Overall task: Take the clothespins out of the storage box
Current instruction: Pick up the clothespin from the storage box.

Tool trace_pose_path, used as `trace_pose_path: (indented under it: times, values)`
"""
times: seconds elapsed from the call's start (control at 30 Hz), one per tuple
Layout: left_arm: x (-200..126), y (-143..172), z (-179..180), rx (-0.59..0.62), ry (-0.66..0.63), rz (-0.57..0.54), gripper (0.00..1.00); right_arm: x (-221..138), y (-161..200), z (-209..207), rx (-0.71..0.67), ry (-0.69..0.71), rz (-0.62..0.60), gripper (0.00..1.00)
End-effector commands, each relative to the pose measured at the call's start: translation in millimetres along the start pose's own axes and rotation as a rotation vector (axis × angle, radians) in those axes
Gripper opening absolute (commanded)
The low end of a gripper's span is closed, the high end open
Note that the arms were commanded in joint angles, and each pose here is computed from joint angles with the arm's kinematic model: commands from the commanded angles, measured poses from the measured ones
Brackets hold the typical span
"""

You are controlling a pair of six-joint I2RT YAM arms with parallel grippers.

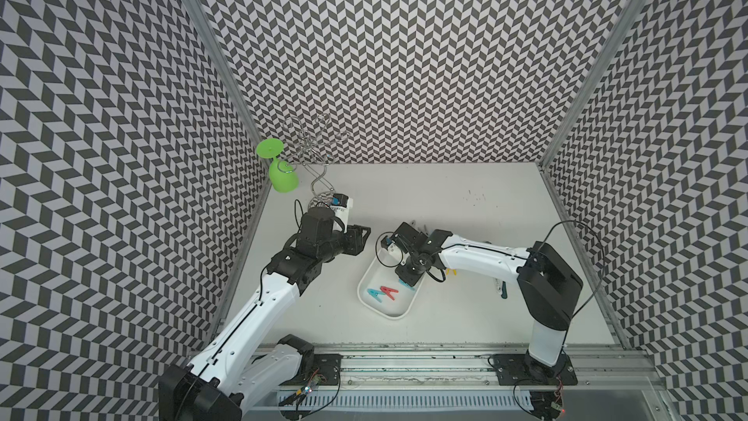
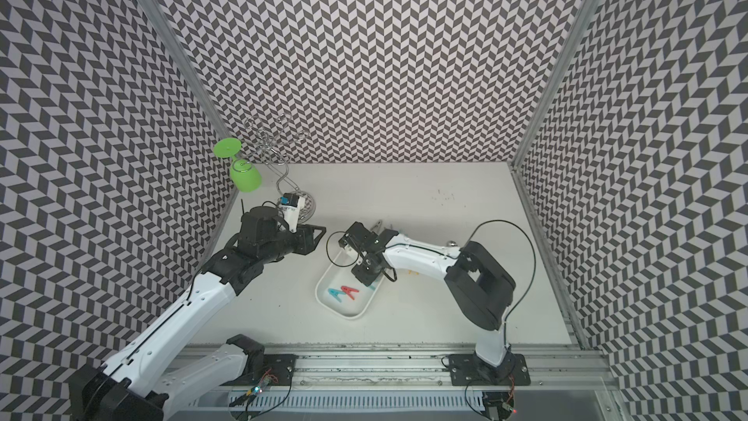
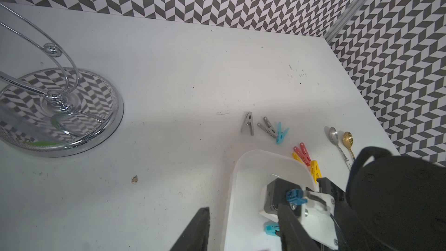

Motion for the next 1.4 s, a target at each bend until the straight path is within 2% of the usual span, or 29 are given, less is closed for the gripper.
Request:
trace_pose_path:
  times: [0.0,0.23,0.47,0.53,0.7,0.8,1.07,1.37]
  values:
    - [-5,-3,-1,-0.003,0.016,-0.033,0.5,4,-3,0,-0.028,0.013,0.03,0.42]
    - [-4,-3,-1,-0.005,0.015,-0.029,0.5,19,-4,1,-0.047,0.012,0.064,0.43]
    - [-3,-3,0,-0.005,0.011,-0.029,0.5,28,-3,2,-0.054,0.003,0.082,0.37]
    - [-3,-3,0,-0.007,0.011,-0.029,0.5,30,-2,2,-0.055,0.004,0.087,0.34]
    - [-3,-4,0,-0.006,0.012,-0.03,0.5,28,-3,2,-0.054,0.01,0.076,0.18]
    - [-3,-3,1,-0.008,0.012,-0.029,0.5,20,-8,2,-0.05,0.009,0.041,0.12]
    - [-4,-3,0,-0.008,0.016,-0.032,0.5,-13,-23,1,-0.019,-0.013,-0.093,0.05]
    - [-4,-4,-1,-0.007,0.022,-0.035,0.51,-63,-26,-34,0.129,0.063,-0.272,0.02]
Point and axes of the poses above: each gripper's point midway between its finger pads, its own x axis out along the fingers, its own z axis along the line the jaws close on, y = z × x, the point moved 6 cm from there along -x, back along the fingers, and after that the axes turned 1 degree about -x, right-handed, at the moved point
